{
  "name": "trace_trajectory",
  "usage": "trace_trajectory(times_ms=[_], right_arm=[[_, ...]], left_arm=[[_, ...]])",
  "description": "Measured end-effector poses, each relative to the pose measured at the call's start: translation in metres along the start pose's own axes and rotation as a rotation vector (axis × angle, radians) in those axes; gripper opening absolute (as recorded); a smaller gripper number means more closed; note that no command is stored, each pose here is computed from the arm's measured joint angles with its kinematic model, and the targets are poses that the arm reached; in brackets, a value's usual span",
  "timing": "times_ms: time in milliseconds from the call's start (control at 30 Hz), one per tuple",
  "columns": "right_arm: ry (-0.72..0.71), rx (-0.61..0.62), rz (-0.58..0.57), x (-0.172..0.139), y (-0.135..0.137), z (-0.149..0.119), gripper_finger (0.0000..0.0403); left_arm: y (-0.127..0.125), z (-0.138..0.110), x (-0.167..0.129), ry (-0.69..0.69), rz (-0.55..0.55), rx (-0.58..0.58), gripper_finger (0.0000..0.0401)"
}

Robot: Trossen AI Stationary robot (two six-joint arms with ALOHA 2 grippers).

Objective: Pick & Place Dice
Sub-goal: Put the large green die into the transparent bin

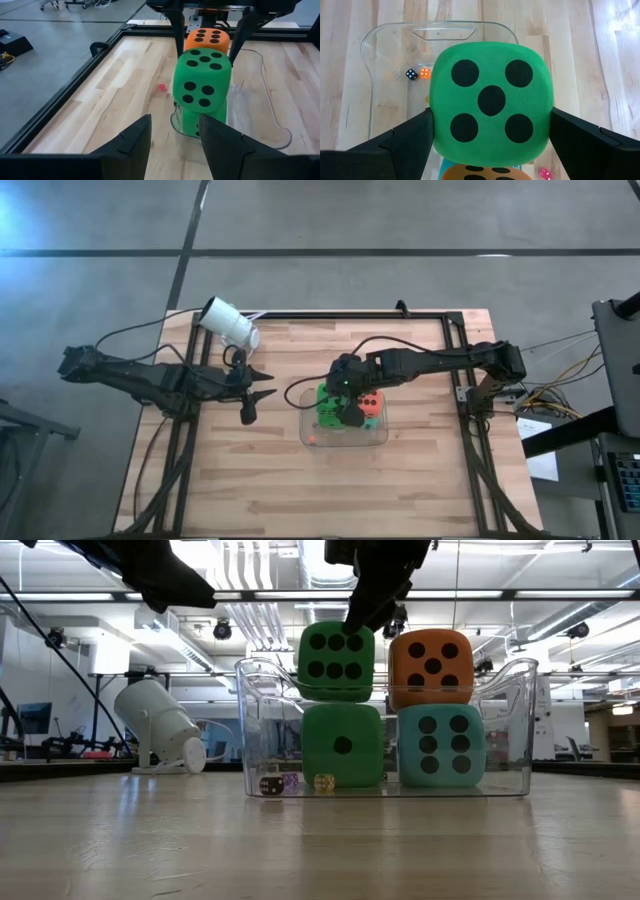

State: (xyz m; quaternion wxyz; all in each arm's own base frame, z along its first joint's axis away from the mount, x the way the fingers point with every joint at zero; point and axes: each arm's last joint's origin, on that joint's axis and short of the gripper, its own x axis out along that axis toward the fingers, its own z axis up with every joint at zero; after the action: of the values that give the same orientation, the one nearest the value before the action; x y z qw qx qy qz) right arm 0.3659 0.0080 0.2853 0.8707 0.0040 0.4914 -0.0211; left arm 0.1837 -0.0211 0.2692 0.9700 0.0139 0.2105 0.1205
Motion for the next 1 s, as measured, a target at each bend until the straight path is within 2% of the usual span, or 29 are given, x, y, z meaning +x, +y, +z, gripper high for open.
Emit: trace_trajectory(times_ms=[333,500,1000], right_arm=[[0.002,-0.006,0.001,0.0000,0.0003,-0.0002,0.0350],[0.008,-0.013,0.046,0.0000,0.0013,-0.0007,0.0350],[0.007,-0.029,0.046,-0.0003,0.0013,-0.0007,0.0350]], left_arm=[[0.0001,-0.0001,0.0000,0.001,0.000,-0.001,0.0171],[0.0001,-0.0001,0.0000,0.001,0.000,-0.001,0.0171],[0.0001,-0.0002,0.0000,0.002,0.000,-0.001,0.0171]])
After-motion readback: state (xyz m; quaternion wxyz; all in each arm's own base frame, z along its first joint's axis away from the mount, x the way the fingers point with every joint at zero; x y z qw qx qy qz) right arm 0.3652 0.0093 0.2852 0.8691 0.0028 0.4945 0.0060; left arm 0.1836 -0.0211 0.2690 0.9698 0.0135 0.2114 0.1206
